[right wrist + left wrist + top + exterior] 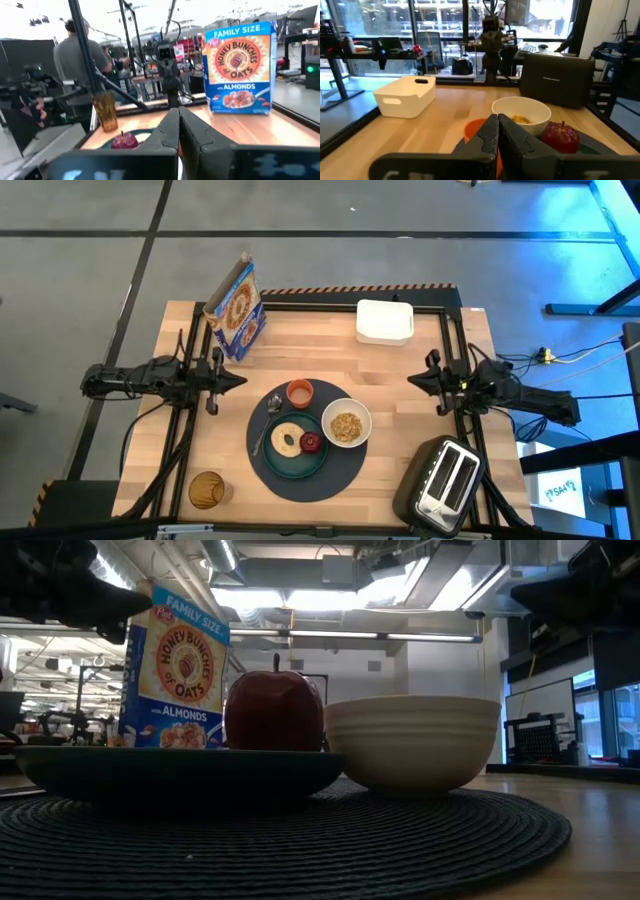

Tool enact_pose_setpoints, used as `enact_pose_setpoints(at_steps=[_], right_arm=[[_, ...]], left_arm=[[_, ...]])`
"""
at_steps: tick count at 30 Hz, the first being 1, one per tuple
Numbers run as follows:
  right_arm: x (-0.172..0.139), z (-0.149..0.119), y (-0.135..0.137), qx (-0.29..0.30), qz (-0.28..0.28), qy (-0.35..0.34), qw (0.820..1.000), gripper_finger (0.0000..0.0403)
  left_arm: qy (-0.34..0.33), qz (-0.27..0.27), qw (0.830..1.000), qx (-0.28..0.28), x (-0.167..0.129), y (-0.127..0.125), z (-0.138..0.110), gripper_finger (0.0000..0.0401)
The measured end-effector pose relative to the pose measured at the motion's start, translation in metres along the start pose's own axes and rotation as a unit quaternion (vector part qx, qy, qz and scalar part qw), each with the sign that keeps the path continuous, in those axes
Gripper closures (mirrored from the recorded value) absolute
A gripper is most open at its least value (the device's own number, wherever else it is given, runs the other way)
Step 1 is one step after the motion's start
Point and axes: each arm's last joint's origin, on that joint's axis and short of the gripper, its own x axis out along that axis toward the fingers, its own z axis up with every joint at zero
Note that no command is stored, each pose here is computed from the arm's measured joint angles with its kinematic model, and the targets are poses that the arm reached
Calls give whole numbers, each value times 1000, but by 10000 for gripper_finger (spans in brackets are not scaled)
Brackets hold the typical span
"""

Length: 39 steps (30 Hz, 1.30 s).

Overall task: Arrange a breakfast setting
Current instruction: Return to home position

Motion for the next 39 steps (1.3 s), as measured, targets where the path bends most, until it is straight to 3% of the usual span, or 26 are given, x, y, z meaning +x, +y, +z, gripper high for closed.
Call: enact_pose_setpoints(at_steps=[5, 10, 15, 22, 39], right_arm=[[1, -11, -2, 6, 4, -4, 1000, 403], [2, -14, -1, 19, 37, 15, 999, 403], [2, -14, -2, 3, 11, 12, 1000, 403], [2, -16, -1, -6, 36, 23, 999, 403], [2, -21, -3, 2, 22, 48, 999, 403]], left_arm=[[11, -1, 1000, 5, 2, 0, -8, 401], [-9, -35, 999, -39, 11, -3, -32, 401], [-15, -21, 1000, -17, 12, -2, -31, 401], [-16, -32, 999, -13, 11, -3, -31, 401], [-16, -29, 999, -6, 11, -3, -31, 401]])
